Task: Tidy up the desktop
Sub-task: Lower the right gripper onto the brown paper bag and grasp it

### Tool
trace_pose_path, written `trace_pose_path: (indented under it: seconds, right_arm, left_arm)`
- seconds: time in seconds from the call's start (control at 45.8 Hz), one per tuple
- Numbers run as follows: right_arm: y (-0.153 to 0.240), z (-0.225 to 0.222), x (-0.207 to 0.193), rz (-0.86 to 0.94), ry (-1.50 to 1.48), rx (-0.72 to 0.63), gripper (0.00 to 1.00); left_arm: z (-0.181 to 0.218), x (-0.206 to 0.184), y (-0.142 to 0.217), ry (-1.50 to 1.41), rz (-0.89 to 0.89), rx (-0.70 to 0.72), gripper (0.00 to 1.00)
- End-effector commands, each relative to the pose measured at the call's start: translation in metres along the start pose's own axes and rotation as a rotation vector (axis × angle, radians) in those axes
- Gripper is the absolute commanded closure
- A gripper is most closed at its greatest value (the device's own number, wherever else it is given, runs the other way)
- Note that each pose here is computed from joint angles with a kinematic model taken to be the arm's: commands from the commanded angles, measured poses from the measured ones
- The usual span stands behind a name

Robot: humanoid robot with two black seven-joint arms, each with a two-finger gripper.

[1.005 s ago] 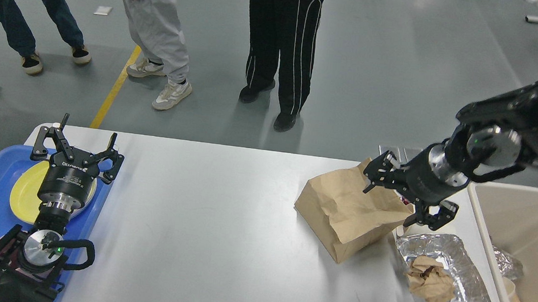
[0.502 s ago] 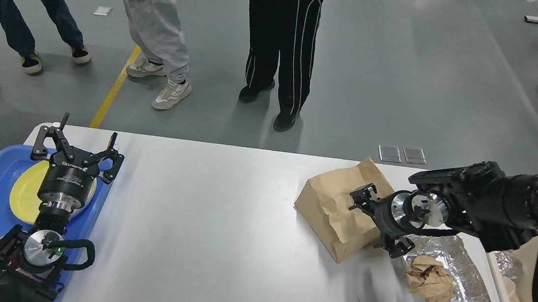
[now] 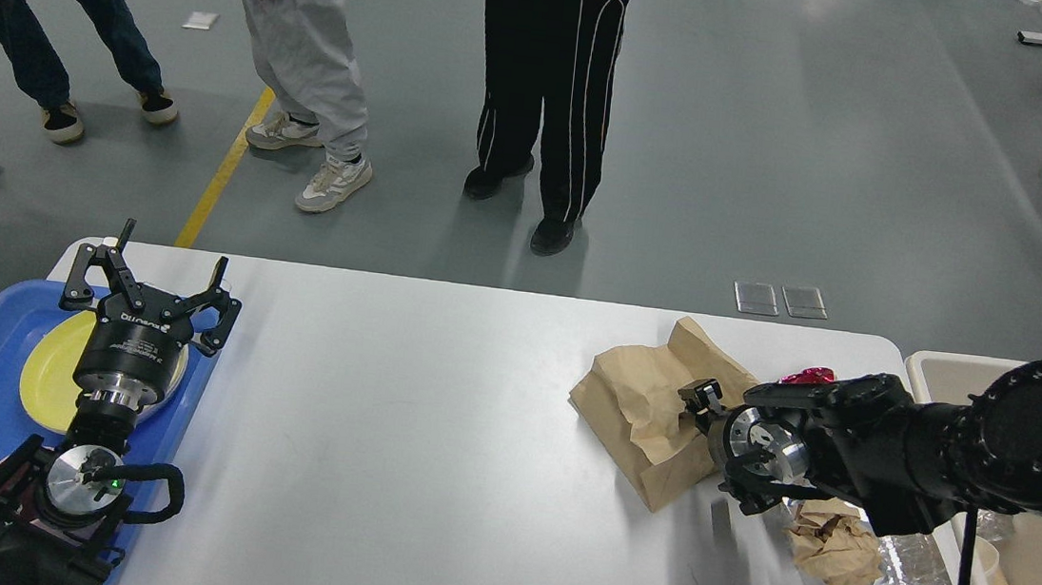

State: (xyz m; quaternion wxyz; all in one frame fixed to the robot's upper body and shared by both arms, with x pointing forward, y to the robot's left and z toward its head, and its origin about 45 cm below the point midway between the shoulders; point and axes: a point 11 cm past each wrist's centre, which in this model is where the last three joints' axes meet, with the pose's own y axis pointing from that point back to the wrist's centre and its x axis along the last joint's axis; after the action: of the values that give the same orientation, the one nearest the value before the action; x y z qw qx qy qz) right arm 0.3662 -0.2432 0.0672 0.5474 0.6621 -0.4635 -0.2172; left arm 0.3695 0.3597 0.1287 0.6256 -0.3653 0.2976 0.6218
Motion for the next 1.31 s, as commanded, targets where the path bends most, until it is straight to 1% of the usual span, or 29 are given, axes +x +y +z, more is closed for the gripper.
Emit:
trace_pose_path:
  seconds: [0.0,0.087,0.109,0.153,0.197,0.939,1.288]
  right_arm:
    - [0.002,-0.003,-0.004,-0.014,0.016,0.002,0.25]
    - [0.002,0.0,-0.007,-0.024,0.019,-0.006,0.7]
    - [0.002,0.0,-0.008,-0.026,0.02,-0.009,0.79]
    - [0.002,0.0,-0.008,-0.026,0.021,-0.009,0.91]
    - [0.002,0.0,-0.008,-0.027,0.021,-0.012,1.0]
    - [0.006,-0.005,-0.01,-0.05,0.025,-0.009,1.0]
    - [0.022,-0.019,-0.009,-0.064,0.048,0.004,1.0]
  left_arm:
    - [0.0,0.0,0.0,0.0,0.0,0.0,0.03]
    - [0.0,0.0,0.0,0.0,0.0,0.0,0.03]
    - [0.0,0.0,0.0,0.0,0.0,0.0,0.03]
    - [0.0,0.0,0.0,0.0,0.0,0.0,0.03]
    - [0.0,0.0,0.0,0.0,0.0,0.0,0.03]
    - [0.0,0.0,0.0,0.0,0.0,0.0,0.03]
    - [0.0,0.0,0.0,0.0,0.0,0.0,0.03]
